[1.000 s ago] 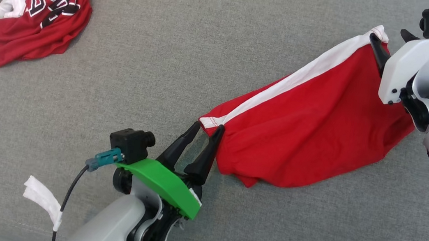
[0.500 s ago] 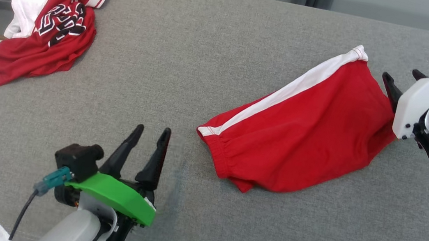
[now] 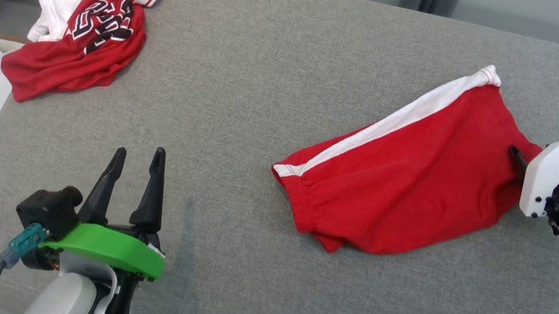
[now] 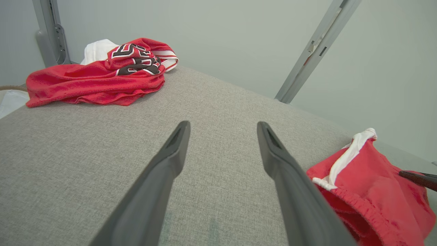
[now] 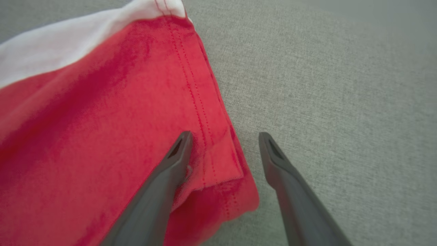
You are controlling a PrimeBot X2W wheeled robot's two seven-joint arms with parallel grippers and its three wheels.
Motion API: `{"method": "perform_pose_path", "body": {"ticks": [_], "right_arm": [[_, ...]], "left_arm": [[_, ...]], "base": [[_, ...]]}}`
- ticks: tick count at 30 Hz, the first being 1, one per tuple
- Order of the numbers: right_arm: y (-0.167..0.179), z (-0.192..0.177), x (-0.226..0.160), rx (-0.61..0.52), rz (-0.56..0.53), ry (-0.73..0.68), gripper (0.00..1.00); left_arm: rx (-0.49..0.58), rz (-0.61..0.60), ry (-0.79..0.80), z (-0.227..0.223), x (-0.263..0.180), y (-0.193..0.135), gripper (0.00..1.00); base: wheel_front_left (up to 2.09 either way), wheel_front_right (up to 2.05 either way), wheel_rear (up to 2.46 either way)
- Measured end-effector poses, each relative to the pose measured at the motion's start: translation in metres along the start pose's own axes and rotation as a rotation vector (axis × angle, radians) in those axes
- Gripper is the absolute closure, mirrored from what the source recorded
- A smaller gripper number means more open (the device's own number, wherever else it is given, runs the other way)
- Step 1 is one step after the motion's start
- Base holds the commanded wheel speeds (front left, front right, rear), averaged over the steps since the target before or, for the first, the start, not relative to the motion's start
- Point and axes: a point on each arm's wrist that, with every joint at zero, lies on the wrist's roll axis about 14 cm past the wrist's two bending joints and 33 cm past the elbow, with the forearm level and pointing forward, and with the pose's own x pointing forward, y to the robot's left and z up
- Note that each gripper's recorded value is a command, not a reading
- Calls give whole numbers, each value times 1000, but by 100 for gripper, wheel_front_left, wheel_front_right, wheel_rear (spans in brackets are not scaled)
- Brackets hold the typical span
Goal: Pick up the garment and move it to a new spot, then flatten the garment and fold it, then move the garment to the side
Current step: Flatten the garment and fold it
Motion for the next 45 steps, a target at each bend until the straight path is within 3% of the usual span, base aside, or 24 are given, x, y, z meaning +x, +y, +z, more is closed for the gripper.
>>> {"method": "perform_pose_path", "body": {"ticks": [4, 5, 6, 7, 9, 11, 20, 27, 34, 38, 45], "right_arm": [[6, -10, 4, 9, 13, 43, 1], [8, -12, 5, 13, 19, 51, 40], [10, -13, 5, 17, 23, 59, 47], [11, -14, 5, 20, 25, 65, 63], [11, -16, 4, 18, 26, 75, 85], [11, -17, 3, 29, 26, 79, 100], [8, -13, -6, 80, 9, 11, 100], [-15, 4, -27, 184, -46, -153, 100], [-46, -29, -68, 297, -148, -254, 100], [-65, -60, -102, 423, -236, -307, 100], [-91, -81, -139, 509, -334, -366, 100]], "left_arm": [[10, 32, -2, -3, -4, 10, 0], [15, 35, 0, -5, -5, 11, 0], [15, 44, -3, -5, -6, 13, 0], [19, 52, -11, -3, -6, 14, 0], [21, 62, -26, 0, -5, 16, 0], [6, 66, -38, 1, -4, 15, 0], [23, 33, -39, -4, 6, 6, 0], [36, -20, -33, -9, 14, -9, 0], [39, -87, -10, -19, 16, -31, 0], [20, -135, 3, -26, 16, -51, 0], [27, -199, 11, -30, 19, -74, 0]], "base": [[0, 0, 0], [0, 0, 0], [0, 0, 0], [0, 0, 0], [0, 0, 0], [0, 0, 0], [0, 0, 0], [0, 0, 0], [0, 0, 0], [0, 0, 0], [0, 0, 0]]}}
